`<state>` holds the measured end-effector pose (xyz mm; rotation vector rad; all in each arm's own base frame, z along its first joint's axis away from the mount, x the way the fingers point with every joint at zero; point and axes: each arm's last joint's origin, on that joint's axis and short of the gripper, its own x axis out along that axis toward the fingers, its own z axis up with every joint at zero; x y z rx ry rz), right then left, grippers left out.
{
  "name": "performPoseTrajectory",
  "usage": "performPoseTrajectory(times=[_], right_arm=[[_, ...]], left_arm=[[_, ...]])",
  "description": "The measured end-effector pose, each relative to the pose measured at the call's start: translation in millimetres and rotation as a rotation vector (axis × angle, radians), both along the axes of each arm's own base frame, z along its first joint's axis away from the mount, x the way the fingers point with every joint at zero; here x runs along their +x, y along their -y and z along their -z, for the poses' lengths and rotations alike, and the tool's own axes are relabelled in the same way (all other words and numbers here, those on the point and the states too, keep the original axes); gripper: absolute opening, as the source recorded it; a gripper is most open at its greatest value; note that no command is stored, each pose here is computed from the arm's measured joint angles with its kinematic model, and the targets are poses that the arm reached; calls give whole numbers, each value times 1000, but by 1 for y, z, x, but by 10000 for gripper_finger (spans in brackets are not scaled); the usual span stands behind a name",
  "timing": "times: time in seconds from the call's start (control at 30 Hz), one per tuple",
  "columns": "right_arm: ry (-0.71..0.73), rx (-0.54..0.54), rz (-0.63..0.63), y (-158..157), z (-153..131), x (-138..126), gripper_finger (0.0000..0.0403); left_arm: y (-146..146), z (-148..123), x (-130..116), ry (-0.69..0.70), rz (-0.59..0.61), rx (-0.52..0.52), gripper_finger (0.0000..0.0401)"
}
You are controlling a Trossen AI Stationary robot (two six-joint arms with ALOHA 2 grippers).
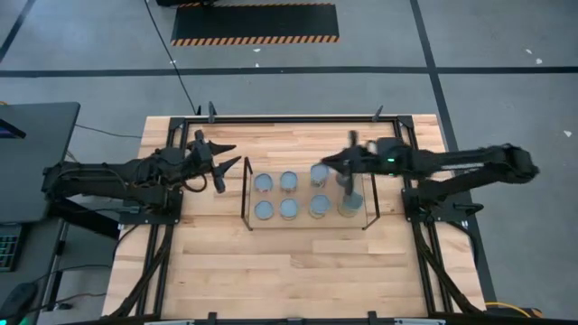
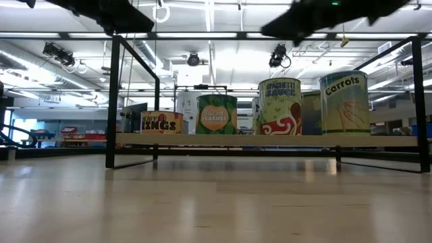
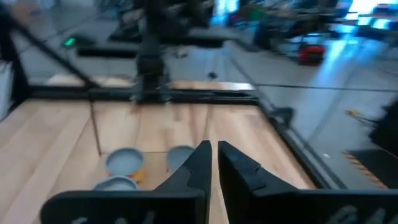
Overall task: Pick and place cans onto a shelf
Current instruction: Return to Home Position
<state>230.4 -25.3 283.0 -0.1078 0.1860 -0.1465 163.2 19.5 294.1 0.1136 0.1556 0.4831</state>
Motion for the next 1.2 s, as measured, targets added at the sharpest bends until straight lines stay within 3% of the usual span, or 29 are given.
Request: performPoseTrajectory(times=[0.27,0.43,0.6,0.9,1.03,1.2], right_arm=[[178,25,167,-3,10,-73,36],[262,54,249,-4,26,-100,34],[320,83,188,-10,44,-117,36],[405,137,69,-21,61,-142,36],[397,185,-5,-27,81,-141,37],[326,241,25,-31,107,-135,36]], left_arm=[[-2,5,-13,-31,-21,-17,172],[-2,35,-23,33,-20,-13,172],[-1,63,-37,113,-20,1,172],[1,88,-60,208,11,-12,172],[3,110,-63,225,48,-58,172],[4,124,-66,234,69,-111,172]])
